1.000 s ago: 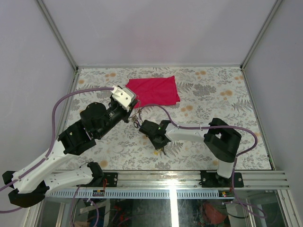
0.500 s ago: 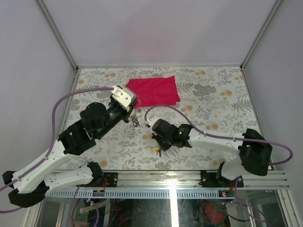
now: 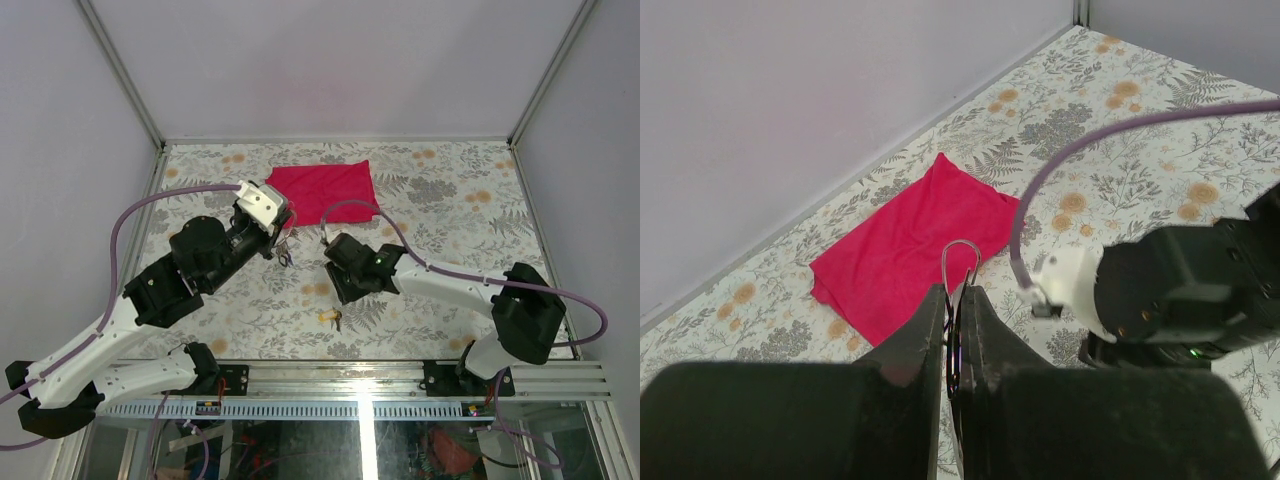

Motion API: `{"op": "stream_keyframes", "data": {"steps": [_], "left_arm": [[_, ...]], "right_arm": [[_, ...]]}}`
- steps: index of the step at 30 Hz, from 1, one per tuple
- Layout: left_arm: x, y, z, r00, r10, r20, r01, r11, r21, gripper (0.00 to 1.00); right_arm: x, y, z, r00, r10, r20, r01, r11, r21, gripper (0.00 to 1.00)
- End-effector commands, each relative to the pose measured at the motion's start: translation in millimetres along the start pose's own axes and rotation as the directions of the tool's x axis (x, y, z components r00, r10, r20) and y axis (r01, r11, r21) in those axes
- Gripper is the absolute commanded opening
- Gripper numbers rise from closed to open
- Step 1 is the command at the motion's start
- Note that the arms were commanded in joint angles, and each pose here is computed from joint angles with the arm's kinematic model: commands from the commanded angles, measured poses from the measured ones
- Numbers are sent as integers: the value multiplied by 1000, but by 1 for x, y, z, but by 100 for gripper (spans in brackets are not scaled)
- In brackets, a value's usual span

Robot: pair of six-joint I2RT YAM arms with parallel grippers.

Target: Put the keys on the keyring

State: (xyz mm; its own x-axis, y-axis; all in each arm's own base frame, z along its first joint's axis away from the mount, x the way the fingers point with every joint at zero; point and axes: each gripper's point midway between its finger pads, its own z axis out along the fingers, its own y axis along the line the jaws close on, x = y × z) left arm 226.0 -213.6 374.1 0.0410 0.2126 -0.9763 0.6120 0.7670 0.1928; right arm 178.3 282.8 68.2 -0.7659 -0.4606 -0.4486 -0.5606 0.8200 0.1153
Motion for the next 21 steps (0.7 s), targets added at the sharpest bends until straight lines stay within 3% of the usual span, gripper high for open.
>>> {"op": "stream_keyframes", "data": {"steps": [1,4,13,21], "left_arm": [[-21,6,0,996,-26,84,28,999,-22,0],[-20,5,0,996,-32,89,33,999,-20,0],[-17,1,-1,995,-32,90,32,999,0,0],[-13,2,-4,996,-18,88,18,1000,-1,0]], "right_arm": [[-37,-3,-5,961,264,80,-268,962,47,38],[-40,2,3,923,373,94,-377,925,38,41],[-33,-5,18,896,433,97,-443,887,129,47],[-19,3,35,914,401,69,-403,869,287,50]]}}
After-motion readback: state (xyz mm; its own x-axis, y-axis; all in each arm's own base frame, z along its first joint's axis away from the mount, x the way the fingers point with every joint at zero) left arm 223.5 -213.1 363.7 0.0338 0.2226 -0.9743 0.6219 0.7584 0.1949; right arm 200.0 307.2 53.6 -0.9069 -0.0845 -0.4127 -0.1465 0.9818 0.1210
